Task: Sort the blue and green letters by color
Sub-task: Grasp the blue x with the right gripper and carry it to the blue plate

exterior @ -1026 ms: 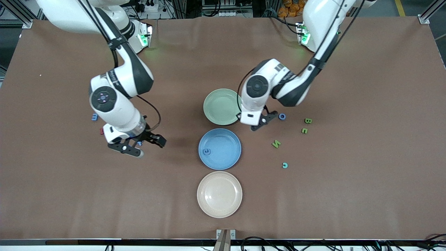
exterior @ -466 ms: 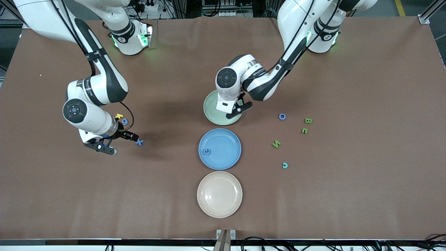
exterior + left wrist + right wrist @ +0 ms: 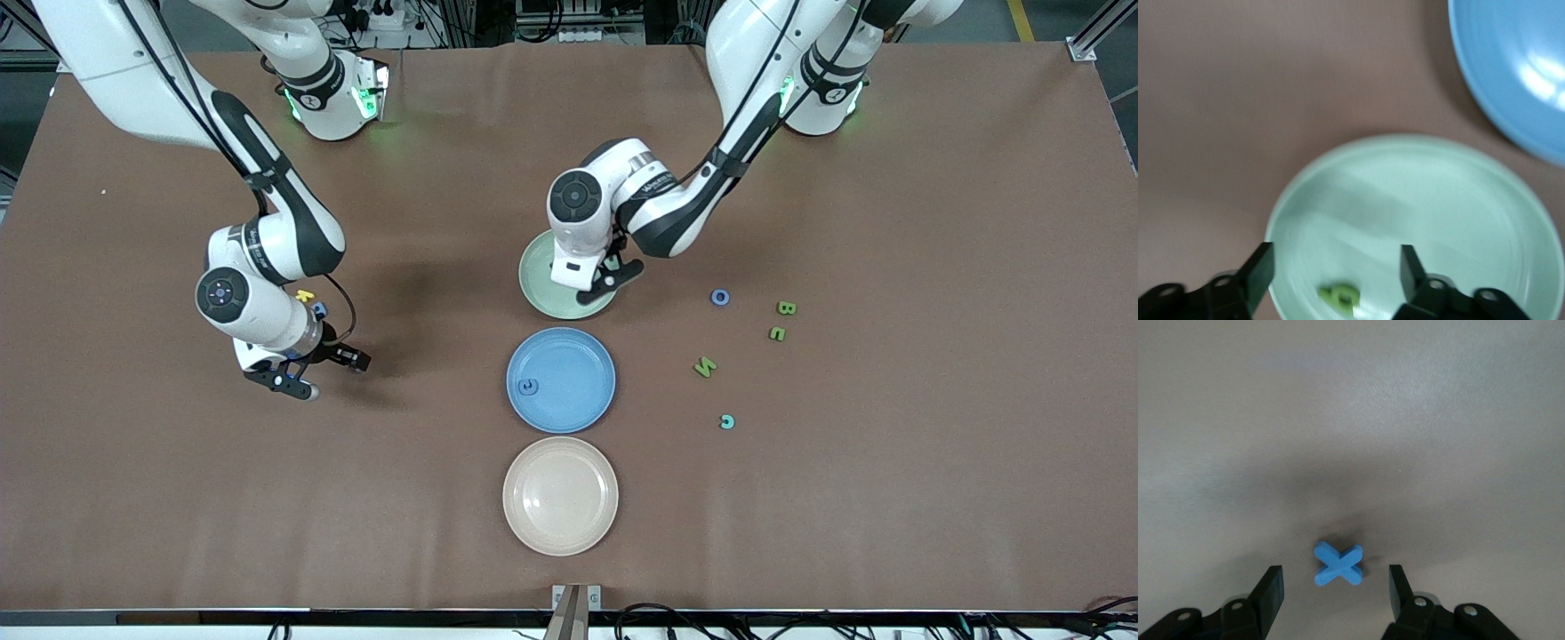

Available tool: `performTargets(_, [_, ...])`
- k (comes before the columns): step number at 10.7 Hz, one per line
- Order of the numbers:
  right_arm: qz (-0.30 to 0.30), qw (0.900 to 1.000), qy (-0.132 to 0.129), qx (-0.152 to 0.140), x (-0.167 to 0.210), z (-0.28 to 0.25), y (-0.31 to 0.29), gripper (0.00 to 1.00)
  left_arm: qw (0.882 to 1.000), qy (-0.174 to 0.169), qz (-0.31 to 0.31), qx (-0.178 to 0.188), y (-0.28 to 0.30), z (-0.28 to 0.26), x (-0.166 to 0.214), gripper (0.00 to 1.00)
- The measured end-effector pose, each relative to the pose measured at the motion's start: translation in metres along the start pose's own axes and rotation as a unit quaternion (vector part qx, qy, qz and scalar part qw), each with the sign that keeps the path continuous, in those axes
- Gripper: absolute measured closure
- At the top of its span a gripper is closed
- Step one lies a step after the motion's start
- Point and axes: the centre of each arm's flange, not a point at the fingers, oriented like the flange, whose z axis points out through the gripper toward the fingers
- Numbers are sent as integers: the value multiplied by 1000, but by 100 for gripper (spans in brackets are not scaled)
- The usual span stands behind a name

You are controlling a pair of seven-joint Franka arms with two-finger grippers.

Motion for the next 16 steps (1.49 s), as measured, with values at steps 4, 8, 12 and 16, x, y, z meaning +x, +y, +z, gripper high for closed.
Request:
performTargets(4, [6,1000,2,1,2,20,7,33,999,45,12,7,-40,-8,128,0])
performTargets(8, [3,1000,1,-3,1,20,8,66,998,53,21,17,-84,-1,196,0])
performTargets(12, [14,1000,12,2,-2,6,-23,66,988,50,146,18,-126,1,217,0])
performTargets(16, [66,997,31,11,-31,-56,-144,66,965,51,256,7,-175,8,246,0])
